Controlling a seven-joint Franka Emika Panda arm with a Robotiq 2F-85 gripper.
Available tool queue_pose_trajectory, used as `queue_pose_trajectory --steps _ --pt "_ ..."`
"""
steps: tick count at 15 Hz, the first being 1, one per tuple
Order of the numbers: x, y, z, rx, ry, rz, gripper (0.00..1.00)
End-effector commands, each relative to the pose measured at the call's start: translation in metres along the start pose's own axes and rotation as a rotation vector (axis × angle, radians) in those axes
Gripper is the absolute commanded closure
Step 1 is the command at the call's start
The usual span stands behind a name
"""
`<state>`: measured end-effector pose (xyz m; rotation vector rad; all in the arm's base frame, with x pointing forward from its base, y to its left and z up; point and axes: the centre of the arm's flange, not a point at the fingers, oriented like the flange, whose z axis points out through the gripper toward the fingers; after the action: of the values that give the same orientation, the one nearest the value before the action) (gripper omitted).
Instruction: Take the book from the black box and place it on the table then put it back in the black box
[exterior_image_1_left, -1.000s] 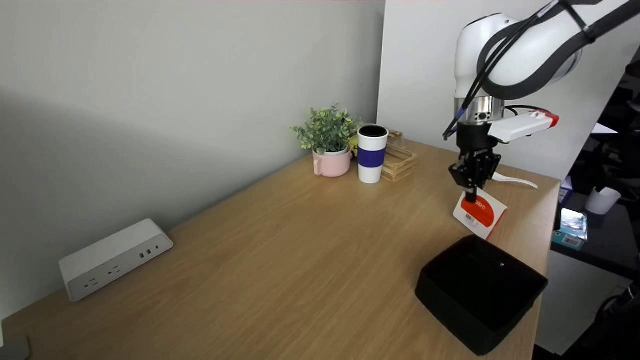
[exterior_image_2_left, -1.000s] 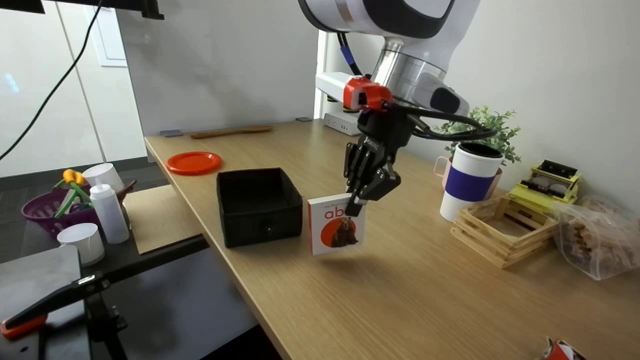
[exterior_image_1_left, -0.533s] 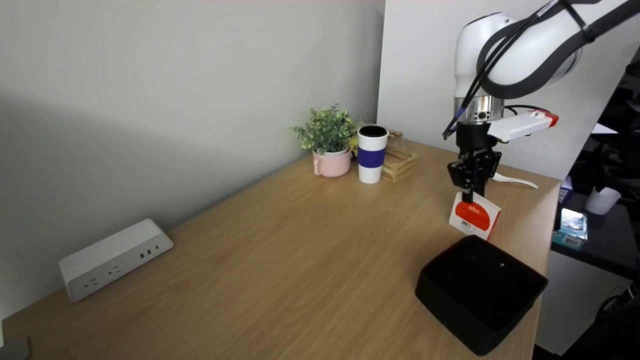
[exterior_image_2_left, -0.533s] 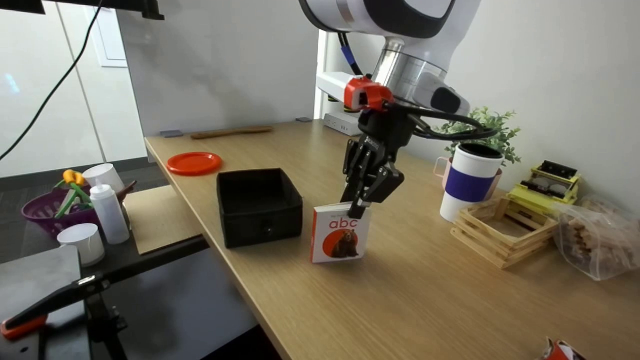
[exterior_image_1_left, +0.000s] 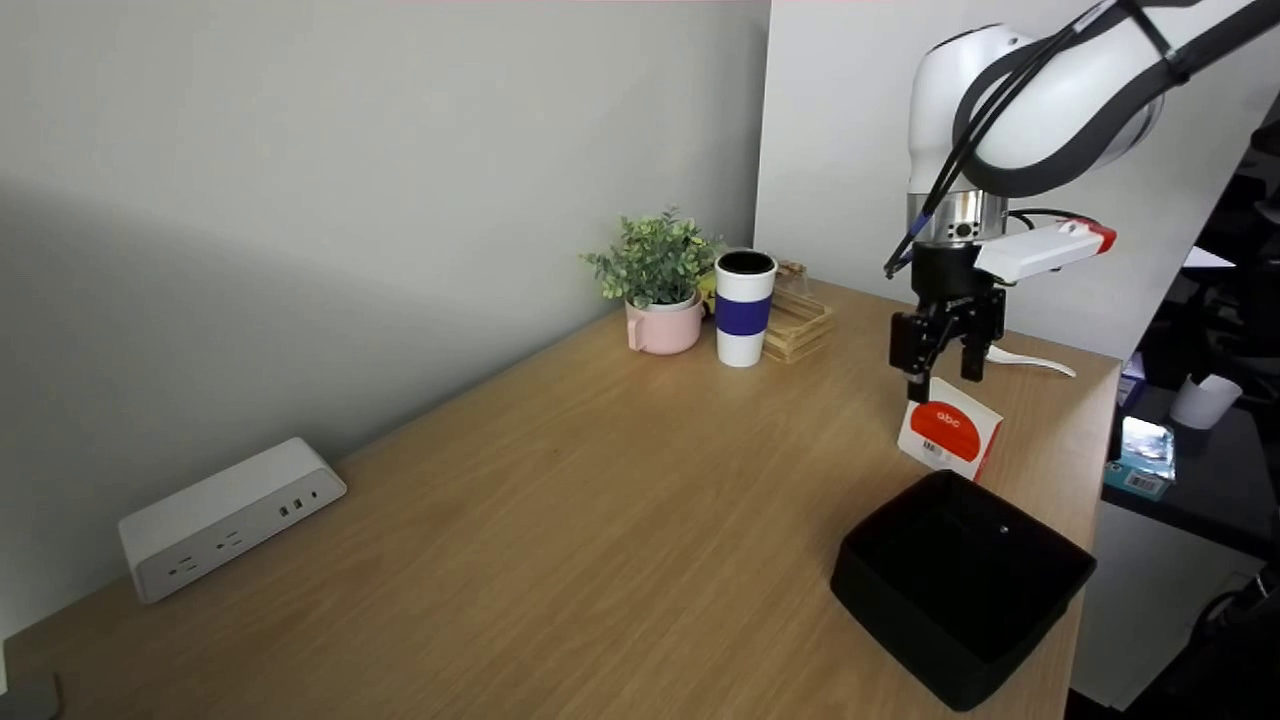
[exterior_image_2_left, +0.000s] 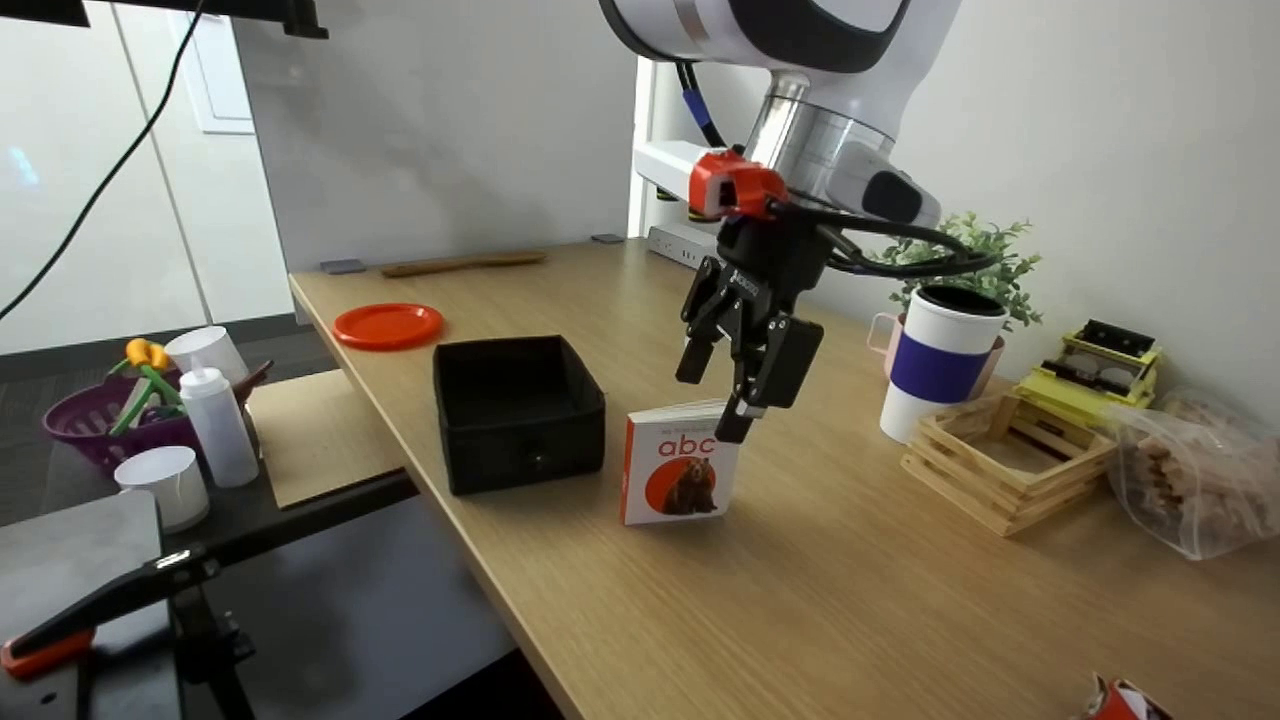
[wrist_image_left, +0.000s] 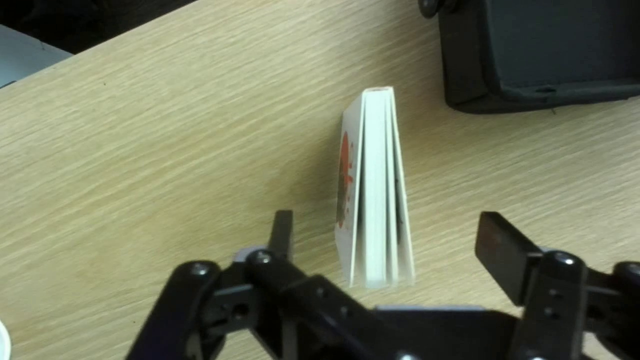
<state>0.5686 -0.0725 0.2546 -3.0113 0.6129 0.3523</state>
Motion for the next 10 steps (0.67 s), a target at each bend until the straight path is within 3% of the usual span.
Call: queue_pose_trajectory --steps 1,10 --pt "0.005 -0.0016 -0.0014 0.021 -0.007 -0.003 0.0" --pt "0.0134 -0.0078 0.0066 0.043 -0.031 0.0 0.0"
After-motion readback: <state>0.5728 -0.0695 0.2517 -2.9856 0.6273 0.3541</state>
